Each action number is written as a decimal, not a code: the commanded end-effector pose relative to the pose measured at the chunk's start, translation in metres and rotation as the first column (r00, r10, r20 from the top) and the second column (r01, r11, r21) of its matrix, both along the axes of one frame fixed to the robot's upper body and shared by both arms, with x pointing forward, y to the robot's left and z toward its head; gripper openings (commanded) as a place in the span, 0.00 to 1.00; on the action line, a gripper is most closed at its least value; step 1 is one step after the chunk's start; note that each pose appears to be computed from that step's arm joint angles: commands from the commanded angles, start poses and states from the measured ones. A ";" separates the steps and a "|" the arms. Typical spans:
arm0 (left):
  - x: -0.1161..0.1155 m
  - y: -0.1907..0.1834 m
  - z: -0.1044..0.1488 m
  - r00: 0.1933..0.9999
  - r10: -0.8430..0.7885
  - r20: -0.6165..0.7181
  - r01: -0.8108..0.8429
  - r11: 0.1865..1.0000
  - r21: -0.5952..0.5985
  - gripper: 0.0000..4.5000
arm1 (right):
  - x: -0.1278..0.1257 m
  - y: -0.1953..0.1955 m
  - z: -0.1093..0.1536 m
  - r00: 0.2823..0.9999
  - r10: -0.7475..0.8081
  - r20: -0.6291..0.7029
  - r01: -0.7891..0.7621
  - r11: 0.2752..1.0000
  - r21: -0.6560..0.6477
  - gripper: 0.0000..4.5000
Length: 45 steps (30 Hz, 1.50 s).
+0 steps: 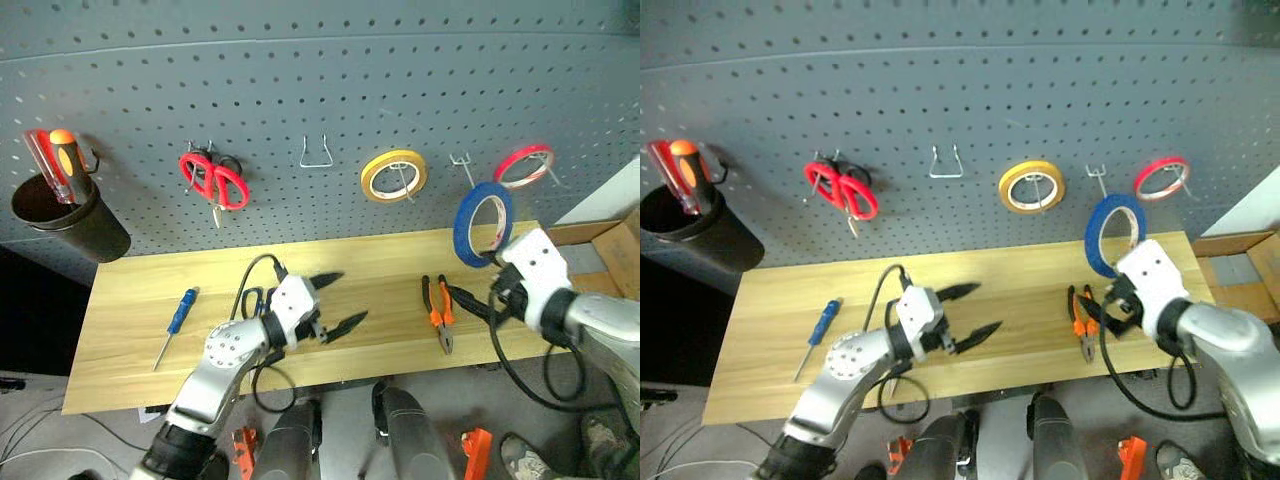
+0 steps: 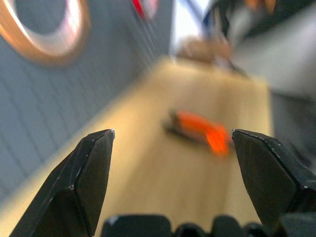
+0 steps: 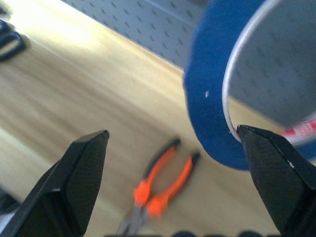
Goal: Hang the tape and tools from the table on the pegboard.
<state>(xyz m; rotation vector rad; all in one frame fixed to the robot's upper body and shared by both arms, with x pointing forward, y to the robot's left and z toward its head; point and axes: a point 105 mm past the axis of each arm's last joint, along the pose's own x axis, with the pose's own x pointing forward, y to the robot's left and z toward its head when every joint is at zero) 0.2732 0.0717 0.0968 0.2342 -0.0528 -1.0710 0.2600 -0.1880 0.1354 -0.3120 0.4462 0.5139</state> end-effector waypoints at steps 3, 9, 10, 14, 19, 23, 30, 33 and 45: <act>-0.001 0.009 -0.003 1.000 0.003 -0.024 -0.004 1.000 -0.013 0.91 | -0.002 0.005 -0.057 0.960 -0.158 -0.231 0.172 0.984 0.043 0.95; 0.000 0.007 0.002 1.000 0.013 -0.020 -0.014 0.999 -0.035 0.91 | 0.019 0.009 -0.055 0.962 -0.206 -0.181 0.218 0.975 0.048 0.95; 0.000 0.007 0.003 1.000 0.015 -0.020 -0.016 0.999 -0.038 0.91 | 0.019 0.009 -0.056 0.962 -0.204 -0.180 0.212 0.977 0.029 0.95; -0.001 0.006 0.002 1.000 0.022 -0.017 -0.022 0.999 -0.040 0.91 | 0.019 0.009 -0.057 0.967 -0.189 -0.172 0.194 0.981 0.012 0.95; -0.004 0.006 0.007 1.000 -0.011 -0.018 0.010 0.999 -0.041 0.91 | 0.008 0.000 -0.052 0.968 -0.131 -0.214 0.131 0.991 -0.015 0.95; -0.014 0.003 0.003 0.994 -0.102 -0.044 0.103 0.995 0.012 0.91 | 0.007 -0.035 -0.065 0.935 -0.223 -0.275 0.199 0.973 -0.113 0.95; -0.025 -0.001 0.001 0.985 -0.152 -0.085 0.154 0.988 0.020 0.91 | 0.004 -0.059 -0.088 0.931 -0.130 -0.341 0.056 0.975 -0.217 0.95; -0.025 -0.001 0.000 0.985 -0.149 -0.087 0.152 0.988 0.021 0.91 | 0.014 -0.062 -0.091 0.938 -0.120 -0.326 0.053 0.977 -0.209 0.95; -0.025 -0.001 0.008 0.987 -0.140 -0.074 0.141 0.990 0.013 0.91 | 0.028 -0.053 -0.115 0.925 -0.086 -0.370 0.014 0.981 -0.194 0.95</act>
